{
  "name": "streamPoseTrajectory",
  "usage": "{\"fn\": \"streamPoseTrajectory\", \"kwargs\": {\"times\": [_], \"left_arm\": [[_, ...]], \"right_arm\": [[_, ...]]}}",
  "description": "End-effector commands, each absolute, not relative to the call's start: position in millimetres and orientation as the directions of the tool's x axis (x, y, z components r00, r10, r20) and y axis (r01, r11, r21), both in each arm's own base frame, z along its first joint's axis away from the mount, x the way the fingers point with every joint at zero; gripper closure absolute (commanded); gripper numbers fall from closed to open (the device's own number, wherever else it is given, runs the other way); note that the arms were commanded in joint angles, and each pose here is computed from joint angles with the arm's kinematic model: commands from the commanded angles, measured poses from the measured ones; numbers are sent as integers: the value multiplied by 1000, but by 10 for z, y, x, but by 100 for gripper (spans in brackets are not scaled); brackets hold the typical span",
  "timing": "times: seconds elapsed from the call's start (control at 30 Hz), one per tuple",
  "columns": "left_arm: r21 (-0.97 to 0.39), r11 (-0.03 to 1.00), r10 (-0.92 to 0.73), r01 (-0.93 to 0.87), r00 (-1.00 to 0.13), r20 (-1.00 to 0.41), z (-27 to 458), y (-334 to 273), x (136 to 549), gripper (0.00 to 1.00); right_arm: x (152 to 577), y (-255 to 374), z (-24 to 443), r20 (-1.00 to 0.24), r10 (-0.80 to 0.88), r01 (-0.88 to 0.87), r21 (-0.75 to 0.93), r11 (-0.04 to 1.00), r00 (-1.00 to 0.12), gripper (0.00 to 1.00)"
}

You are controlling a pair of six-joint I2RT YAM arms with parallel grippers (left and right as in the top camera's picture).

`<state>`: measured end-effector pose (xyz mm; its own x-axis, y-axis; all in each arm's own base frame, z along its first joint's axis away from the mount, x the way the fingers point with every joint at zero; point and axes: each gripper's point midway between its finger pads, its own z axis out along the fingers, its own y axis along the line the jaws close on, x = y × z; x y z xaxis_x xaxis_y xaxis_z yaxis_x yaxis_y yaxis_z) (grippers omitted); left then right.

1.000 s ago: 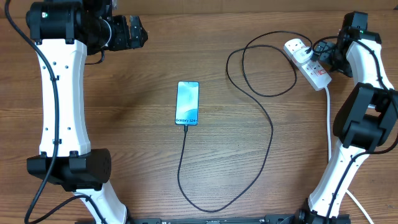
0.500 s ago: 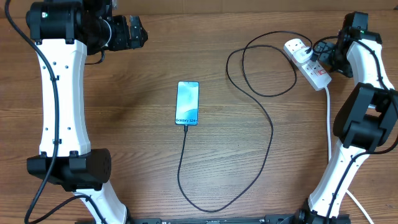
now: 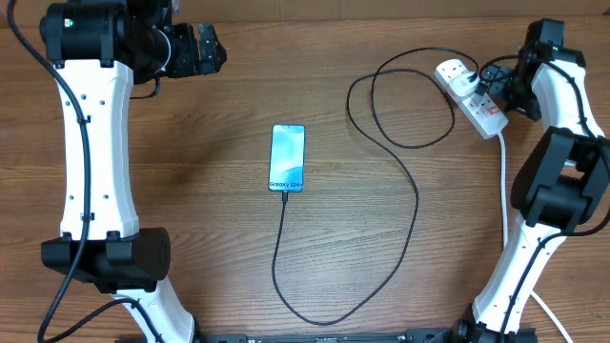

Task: Plug charger to phone and switch on socket

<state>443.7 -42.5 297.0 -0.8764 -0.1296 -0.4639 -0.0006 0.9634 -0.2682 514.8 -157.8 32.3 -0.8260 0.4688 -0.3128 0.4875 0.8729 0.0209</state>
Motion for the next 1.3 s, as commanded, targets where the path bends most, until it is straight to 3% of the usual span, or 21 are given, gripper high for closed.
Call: {"fn": "streamPoseTrajectory", "kwargs": {"times": [0.0,0.33,0.57,0.7,1.27], "left_arm": [[-254,967,-114,9,-877,-467,2952,-415,4449,0],[-254,967,-114,9,-877,-467,2952,-414,4449,0],[-254,967,-114,9,-877,-467,2952,-415,4449,0],[-254,967,-114,9,-877,-467,2952,-415,4449,0],[-254,967,-114,10,-877,-467,2952,-417,4449,0]], "right_arm": [[5055,-1512,-17,-235,472,479,31,877,-850,0],[5071,-1523,-18,-225,479,482,46,875,-848,0],[5243,-1646,626,-336,491,497,75,865,-804,0],[5280,-1880,953,-418,550,578,69,813,-723,0],[5192,-1751,318,-312,577,573,114,811,-754,0]]}}
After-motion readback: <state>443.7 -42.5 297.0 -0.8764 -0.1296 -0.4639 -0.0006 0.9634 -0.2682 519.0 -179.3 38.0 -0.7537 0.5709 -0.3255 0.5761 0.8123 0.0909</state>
